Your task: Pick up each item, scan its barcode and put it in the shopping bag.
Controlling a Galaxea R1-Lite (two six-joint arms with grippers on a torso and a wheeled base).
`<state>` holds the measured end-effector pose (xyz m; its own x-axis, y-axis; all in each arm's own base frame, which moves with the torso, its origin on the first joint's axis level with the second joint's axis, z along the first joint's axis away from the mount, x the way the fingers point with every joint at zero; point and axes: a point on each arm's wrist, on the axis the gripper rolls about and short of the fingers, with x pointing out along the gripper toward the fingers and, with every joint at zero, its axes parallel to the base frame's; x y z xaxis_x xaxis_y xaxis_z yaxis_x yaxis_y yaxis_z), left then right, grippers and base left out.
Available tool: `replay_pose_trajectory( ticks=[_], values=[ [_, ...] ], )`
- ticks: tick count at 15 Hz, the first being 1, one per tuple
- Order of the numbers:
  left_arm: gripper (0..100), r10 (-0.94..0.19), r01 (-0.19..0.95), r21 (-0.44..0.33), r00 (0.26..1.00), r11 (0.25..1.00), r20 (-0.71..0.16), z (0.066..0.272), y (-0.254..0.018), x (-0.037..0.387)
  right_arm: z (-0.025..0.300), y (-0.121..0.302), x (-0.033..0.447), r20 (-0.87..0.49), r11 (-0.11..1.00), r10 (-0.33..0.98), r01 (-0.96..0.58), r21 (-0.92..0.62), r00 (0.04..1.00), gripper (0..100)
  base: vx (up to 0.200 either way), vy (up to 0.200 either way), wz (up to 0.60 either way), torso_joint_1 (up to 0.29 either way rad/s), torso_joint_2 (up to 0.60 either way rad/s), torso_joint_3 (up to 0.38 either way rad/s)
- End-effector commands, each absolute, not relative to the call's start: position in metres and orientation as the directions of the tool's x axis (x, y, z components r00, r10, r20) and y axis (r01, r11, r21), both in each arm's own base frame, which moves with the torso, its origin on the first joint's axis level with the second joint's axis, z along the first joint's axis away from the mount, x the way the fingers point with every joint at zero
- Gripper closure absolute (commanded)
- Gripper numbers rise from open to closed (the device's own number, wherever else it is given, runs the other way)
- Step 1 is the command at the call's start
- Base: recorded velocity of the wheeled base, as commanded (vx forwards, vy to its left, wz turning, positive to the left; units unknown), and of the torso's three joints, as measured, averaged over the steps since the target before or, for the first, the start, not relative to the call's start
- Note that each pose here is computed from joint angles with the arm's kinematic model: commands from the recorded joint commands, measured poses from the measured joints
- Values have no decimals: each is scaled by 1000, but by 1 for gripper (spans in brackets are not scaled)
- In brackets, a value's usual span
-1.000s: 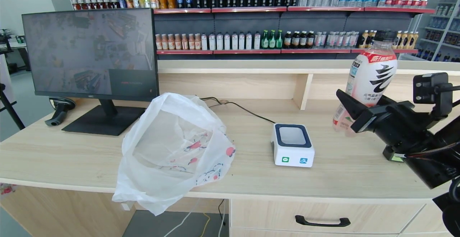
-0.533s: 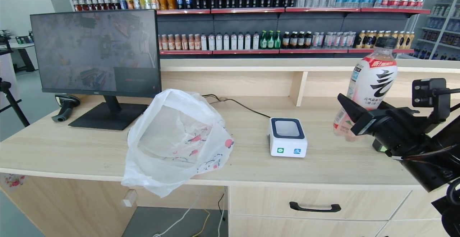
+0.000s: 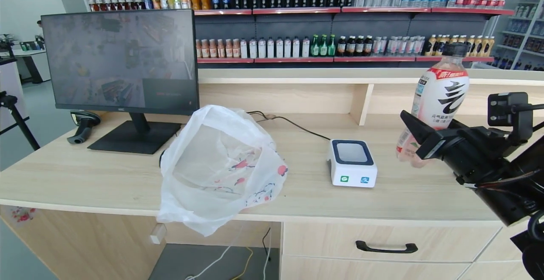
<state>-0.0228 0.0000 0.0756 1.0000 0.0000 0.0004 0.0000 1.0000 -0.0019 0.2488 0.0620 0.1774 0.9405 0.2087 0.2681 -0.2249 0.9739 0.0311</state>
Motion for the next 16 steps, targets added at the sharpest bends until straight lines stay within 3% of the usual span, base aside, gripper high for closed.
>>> replay_pose_trajectory(
  ticks=[1,10,16],
  values=[
    [0,0,0,-3,1000,1000,2,76,0,-23,177,61,249,267,975,206,-222,31,942,100,0,200,0,7,7,-7],
    [0,0,0,-5,1000,1000,2,76,0,-23,175,60,244,259,975,206,-222,31,944,100,0,200,0,0,2,2],
    [0,-2,2,0,1000,1000,3,76,0,-23,178,61,243,270,973,211,-228,33,939,100,0,0,0,0,0,0]
  ],
)
